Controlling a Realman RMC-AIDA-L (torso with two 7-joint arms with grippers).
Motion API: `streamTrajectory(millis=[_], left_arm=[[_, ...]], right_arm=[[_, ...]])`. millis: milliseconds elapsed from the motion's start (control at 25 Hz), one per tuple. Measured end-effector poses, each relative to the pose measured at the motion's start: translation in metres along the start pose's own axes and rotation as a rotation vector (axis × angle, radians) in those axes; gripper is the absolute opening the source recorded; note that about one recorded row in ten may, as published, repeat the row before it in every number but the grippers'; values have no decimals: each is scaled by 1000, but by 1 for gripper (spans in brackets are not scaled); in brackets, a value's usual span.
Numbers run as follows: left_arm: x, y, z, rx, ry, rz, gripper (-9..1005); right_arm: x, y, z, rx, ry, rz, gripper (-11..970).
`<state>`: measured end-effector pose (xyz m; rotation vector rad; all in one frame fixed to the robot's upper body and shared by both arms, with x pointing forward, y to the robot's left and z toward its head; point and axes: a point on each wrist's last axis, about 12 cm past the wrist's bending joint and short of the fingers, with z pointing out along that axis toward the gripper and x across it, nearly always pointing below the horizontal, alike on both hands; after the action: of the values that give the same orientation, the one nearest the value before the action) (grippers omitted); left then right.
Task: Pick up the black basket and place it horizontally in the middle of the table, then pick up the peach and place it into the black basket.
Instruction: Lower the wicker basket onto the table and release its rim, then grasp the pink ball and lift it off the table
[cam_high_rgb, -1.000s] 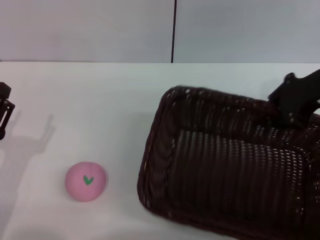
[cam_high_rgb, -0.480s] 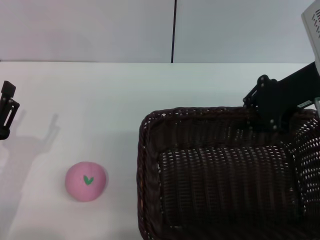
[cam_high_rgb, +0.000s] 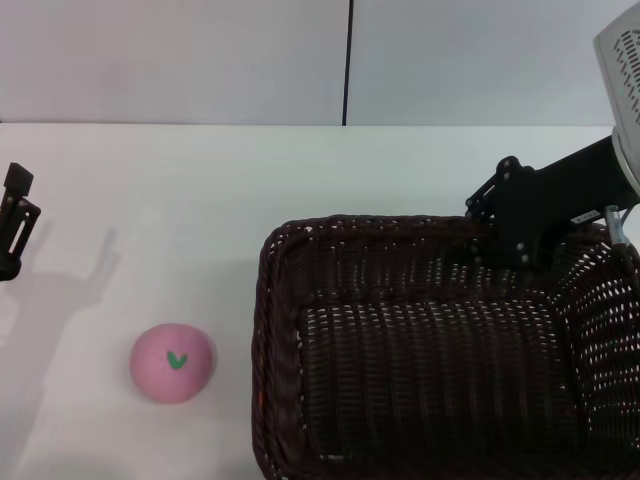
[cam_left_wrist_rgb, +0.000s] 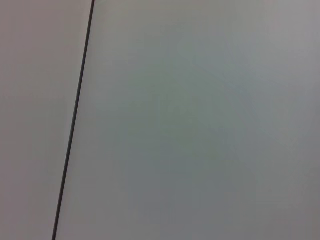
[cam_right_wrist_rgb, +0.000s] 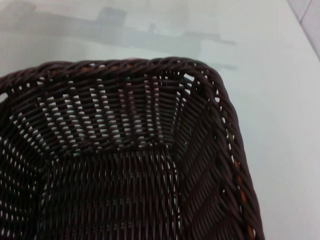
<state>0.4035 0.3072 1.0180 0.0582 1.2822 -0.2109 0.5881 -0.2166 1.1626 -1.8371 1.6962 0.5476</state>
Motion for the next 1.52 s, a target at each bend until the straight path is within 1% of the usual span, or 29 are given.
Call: streamTrajectory(millis=[360,480,600,680,760,800,840,880,920,960,1080,1120,1280,1440,1520], left_arm=[[0,1,0,-1,3,-3,803],[0,1,-1,0,5,-3,803],[0,2,-3,30,19,-13,803],[-1,7,-4,75,35,-50,802],[-1,7,-4,75,35,-50,802],[-7,20,-5,169,64,-99,802],[-7,20,-5,169,64,-99,802],[-12,29,-5,239,96,-115,802],[-12,29,-5,239,96,-115,802],[-19,44,-2,369,190,-113,802],[-23,53,2,445,280,-104,802],[-24,57,6,494,348,-94,802],[-21,57,13,561,435,-68,802],[-13,50,17,635,510,-51,803],[-13,48,17,670,542,-53,803]], right_arm=[[7,3,1,17,-9,31,218],[5,5,-4,28,-36,36,434],[1,11,-20,68,-100,56,477],[-2,20,-35,109,-175,82,506],[-1,31,-51,154,-270,120,506],[2,39,-58,178,-321,147,506],[4,47,-65,202,-384,169,506],[7,54,-71,229,-448,191,506],[12,62,-76,251,-504,213,506],[17,70,-80,276,-578,240,506],[36,91,-86,349,-789,302,506],[43,97,-87,376,-848,318,506],[72,118,-79,488,-998,399,506],[97,132,-66,570,-1101,496,506],[105,137,-61,607,-1120,526,506]])
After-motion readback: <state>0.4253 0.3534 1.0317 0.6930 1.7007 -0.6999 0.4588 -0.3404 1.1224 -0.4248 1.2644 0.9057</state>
